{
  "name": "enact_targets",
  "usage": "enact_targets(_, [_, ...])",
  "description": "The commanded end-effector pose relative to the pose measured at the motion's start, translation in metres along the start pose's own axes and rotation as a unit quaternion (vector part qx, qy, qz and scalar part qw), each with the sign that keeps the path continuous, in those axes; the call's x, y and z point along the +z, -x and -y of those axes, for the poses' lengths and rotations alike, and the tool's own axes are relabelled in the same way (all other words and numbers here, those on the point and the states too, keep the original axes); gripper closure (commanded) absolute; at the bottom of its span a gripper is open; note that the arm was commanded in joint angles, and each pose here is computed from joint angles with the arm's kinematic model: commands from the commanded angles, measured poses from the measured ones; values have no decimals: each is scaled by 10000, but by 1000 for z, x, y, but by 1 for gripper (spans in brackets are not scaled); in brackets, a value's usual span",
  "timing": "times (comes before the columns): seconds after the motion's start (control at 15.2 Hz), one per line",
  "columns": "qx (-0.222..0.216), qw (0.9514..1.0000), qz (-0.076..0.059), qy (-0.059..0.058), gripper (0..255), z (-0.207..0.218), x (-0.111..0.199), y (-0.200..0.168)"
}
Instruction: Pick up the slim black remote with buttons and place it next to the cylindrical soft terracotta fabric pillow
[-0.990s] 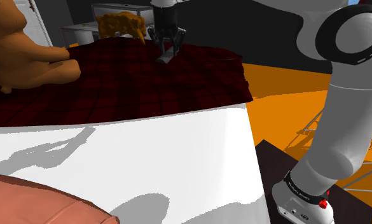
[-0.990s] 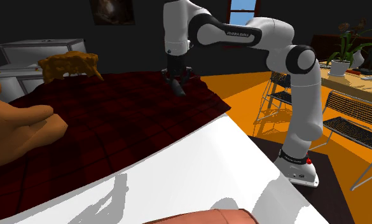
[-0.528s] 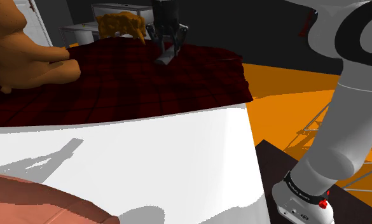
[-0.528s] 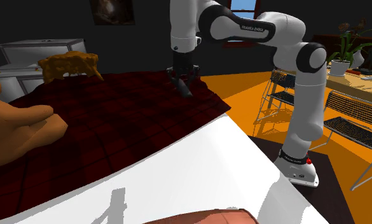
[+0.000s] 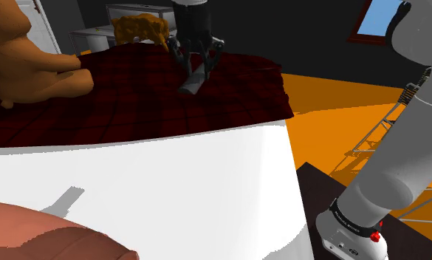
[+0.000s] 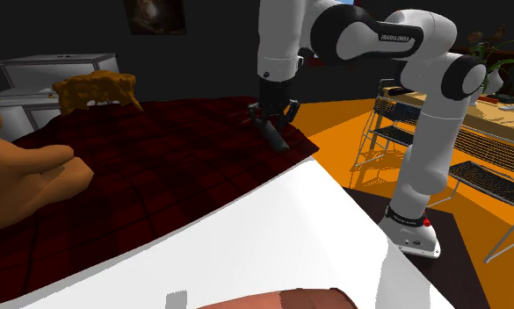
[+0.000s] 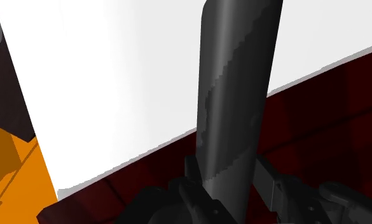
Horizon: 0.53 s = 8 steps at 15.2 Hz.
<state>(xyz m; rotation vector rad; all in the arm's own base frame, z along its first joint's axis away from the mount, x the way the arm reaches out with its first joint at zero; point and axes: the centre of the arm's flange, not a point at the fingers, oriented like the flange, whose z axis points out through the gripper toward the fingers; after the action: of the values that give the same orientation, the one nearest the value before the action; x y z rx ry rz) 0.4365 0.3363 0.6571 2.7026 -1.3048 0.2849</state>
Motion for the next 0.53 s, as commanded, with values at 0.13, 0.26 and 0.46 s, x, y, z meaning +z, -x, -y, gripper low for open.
enact_targets(0.13, [7, 10000, 0, 4, 255, -19, -12, 48])
enact_targets(0.26, [7, 10000, 0, 4, 255, -27, -17, 72])
enact_targets(0.46, [7, 10000, 0, 4, 255, -40, -25, 109])
